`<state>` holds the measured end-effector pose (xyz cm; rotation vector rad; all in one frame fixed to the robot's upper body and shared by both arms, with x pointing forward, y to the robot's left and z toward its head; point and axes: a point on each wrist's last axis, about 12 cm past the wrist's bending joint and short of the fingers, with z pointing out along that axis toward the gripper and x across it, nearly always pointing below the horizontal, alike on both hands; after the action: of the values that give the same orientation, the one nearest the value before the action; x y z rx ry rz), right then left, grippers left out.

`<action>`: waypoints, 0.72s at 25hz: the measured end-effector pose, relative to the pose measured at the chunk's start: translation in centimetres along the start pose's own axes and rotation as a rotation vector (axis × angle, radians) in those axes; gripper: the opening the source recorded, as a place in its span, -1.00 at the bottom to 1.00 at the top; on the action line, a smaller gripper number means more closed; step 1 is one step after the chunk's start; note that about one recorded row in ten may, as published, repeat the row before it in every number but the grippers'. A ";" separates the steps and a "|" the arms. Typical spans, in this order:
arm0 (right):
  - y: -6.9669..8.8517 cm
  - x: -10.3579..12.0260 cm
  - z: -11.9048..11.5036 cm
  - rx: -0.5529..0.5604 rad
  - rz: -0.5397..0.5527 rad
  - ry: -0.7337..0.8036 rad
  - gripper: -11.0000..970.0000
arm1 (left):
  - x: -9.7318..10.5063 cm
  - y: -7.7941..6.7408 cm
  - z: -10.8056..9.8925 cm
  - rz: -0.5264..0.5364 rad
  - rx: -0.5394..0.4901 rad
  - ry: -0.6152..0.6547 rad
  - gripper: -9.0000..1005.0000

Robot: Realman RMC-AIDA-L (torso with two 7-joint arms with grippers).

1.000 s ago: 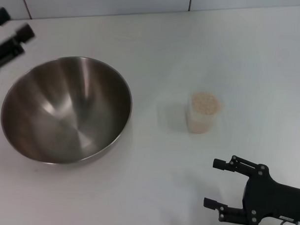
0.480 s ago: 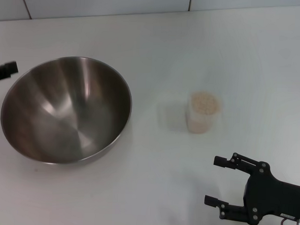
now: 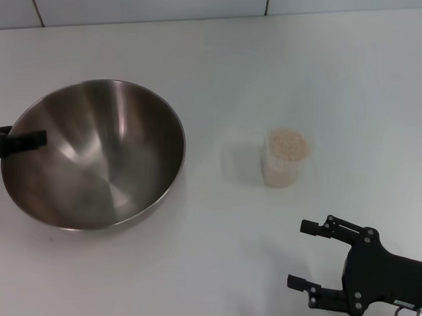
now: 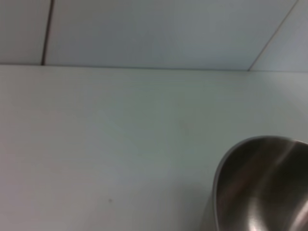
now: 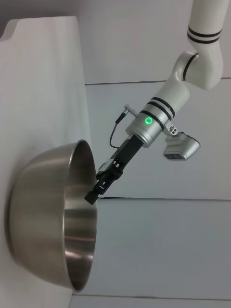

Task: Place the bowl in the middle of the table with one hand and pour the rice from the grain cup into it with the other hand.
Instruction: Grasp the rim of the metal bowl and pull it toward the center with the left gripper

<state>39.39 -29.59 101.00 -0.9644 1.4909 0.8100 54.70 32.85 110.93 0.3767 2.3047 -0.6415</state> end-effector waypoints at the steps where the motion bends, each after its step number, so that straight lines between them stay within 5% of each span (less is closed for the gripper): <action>1: 0.0 0.0 0.0 0.000 0.000 0.001 0.65 | 0.0 0.0 0.0 0.000 0.000 0.000 0.48; 9: 0.0 0.0 0.0 -0.001 0.001 0.003 0.65 | 0.1 -0.2 0.6 -0.002 0.016 0.016 0.41; 14: 0.0 0.0 0.0 0.000 0.001 0.004 0.65 | -0.1 -0.3 1.2 0.002 0.035 0.046 -0.07; 18: 0.0 0.1 0.0 0.000 0.001 0.005 0.65 | -0.3 -0.4 1.3 0.004 0.037 0.044 -0.22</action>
<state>39.40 -29.59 100.94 -0.9665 1.4955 0.8088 55.49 31.78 110.48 0.4164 2.3353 -0.6815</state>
